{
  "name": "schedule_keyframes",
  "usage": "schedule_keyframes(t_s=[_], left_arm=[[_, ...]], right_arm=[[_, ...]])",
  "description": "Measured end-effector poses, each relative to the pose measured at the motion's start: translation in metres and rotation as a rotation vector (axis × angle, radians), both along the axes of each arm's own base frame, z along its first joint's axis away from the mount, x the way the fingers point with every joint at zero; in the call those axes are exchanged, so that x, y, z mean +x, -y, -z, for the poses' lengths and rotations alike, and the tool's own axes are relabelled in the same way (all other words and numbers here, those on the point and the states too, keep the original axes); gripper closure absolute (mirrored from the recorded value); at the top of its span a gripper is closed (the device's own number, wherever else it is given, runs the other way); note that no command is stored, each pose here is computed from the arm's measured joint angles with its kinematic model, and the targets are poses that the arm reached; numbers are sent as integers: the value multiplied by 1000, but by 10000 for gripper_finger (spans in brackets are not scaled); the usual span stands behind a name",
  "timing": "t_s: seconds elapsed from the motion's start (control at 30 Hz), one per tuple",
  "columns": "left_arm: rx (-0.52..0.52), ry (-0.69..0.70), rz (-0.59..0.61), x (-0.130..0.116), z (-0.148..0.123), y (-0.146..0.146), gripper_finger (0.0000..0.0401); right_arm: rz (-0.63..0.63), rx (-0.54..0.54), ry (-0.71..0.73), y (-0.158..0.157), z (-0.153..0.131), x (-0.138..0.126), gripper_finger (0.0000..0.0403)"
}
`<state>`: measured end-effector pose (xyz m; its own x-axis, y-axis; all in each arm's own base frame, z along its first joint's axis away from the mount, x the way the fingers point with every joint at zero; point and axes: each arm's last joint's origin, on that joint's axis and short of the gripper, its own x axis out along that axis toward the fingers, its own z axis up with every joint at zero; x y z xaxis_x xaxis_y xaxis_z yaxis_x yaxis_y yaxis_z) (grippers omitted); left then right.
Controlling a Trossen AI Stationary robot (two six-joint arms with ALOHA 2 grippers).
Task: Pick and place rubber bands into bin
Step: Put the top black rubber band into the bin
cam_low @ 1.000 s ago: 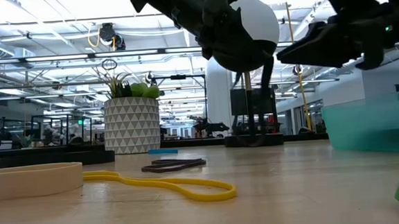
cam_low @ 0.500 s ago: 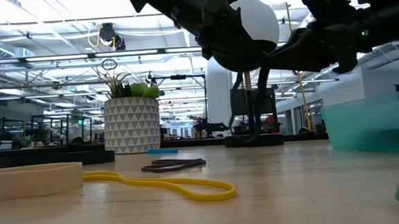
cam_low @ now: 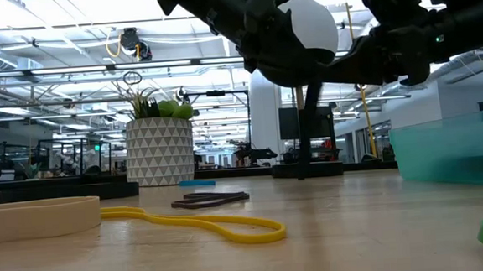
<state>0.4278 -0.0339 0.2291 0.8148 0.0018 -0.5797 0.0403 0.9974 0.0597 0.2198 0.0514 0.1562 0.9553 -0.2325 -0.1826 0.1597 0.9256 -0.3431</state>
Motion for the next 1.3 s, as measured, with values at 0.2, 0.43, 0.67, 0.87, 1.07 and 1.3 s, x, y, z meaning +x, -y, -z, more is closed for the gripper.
schedule_keyframes(t_s=[0.2, 0.43, 0.67, 0.87, 1.07, 1.3], left_arm=[[22, 3, -35, 0, 0, -1, 326], [3, -10, -56, -1, 1, -1, 288], [29, -107, -79, -7, 8, -4, 217], [35, -161, -87, -10, 12, -7, 188], [36, -175, -93, -11, 13, -10, 187], [36, -175, -93, -11, 13, -10, 187]], right_arm=[[4, 0, -4, 0, 0, 0, 400], [5, -2, -5, 0, 1, 0, 401], [4, -2, 4, 0, -2, -1, 402], [-13, 18, 32, -2, -16, -10, 402], [-21, 79, 26, -2, -39, -23, 402], [57, 70, -185, -6, -87, -24, 403]])
